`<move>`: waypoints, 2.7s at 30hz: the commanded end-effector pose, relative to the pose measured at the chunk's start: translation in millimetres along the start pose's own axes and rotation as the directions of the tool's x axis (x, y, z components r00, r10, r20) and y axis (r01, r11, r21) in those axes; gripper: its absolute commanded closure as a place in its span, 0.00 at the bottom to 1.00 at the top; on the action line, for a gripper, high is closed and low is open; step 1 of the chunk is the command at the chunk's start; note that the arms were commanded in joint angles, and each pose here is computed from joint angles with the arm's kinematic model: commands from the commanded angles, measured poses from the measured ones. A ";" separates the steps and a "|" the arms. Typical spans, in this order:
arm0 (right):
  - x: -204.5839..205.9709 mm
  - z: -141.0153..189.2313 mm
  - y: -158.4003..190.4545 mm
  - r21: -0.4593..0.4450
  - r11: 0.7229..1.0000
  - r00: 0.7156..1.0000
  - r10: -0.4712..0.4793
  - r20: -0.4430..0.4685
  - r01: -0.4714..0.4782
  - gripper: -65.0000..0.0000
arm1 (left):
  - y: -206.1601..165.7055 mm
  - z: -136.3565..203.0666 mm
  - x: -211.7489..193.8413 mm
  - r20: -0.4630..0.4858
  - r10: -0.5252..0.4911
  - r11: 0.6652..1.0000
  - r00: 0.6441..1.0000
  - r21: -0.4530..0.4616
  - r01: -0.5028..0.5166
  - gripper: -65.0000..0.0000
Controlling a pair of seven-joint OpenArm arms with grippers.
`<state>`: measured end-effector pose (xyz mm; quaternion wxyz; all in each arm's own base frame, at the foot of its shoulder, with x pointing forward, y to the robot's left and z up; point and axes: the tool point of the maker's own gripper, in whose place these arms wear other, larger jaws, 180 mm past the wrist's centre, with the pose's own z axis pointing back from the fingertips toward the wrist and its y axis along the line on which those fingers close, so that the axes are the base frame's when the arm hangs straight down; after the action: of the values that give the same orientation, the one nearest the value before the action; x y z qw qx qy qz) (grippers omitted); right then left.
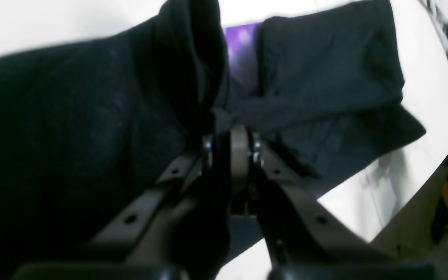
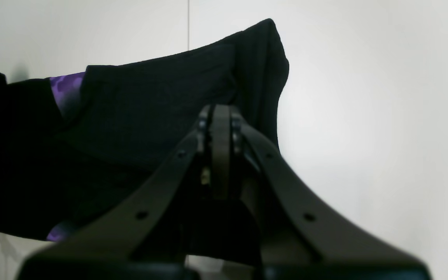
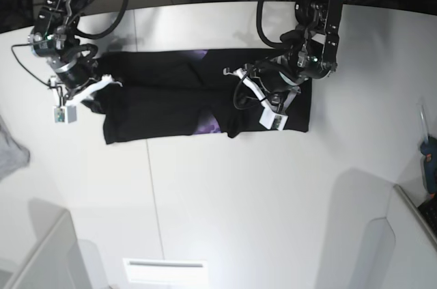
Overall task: Fold the T-shirt properly
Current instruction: 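Grasp the strip end with the left gripper and fold it toward the middle, then release the left gripper and raise it off the shirt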
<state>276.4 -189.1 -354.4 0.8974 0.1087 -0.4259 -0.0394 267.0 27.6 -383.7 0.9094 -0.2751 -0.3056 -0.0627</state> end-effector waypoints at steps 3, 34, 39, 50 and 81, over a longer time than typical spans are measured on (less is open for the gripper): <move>15.8 2.7 1.2 0.010 1.000 0.998 0.016 0.054 -0.016 1.00 | -7.2 0.6 12.4 0.041 -0.003 1.000 0.999 -0.025 0.004 1.00; 12.5 0.6 7.6 0.022 1.000 0.998 -0.012 0.054 0.011 1.00 | -38.2 -9.1 7.8 0.023 -0.036 0.995 0.999 -0.097 0.038 0.25; 4.9 -0.3 10.2 0.030 0.999 1.000 -0.010 -0.016 0.011 1.00 | -30.0 0.7 13.9 0.049 -0.042 0.996 0.998 -0.074 0.045 0.48; 17.0 5.2 26.1 0.185 0.970 0.987 -0.147 -0.059 0.156 0.37 | 85.8 82.2 5.6 0.142 0.060 0.968 0.988 0.233 -0.092 1.00; -53.2 -46.6 -15.4 0.113 0.909 0.876 -0.344 -0.337 0.401 0.39 | 200.9 162.8 -34.2 0.110 0.072 0.883 0.991 0.455 -0.115 1.00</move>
<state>280.1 -187.0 -427.3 0.9108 0.2788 -0.2565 -0.1640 206.9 280.0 -395.9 0.9397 -0.0709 -0.3267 0.0717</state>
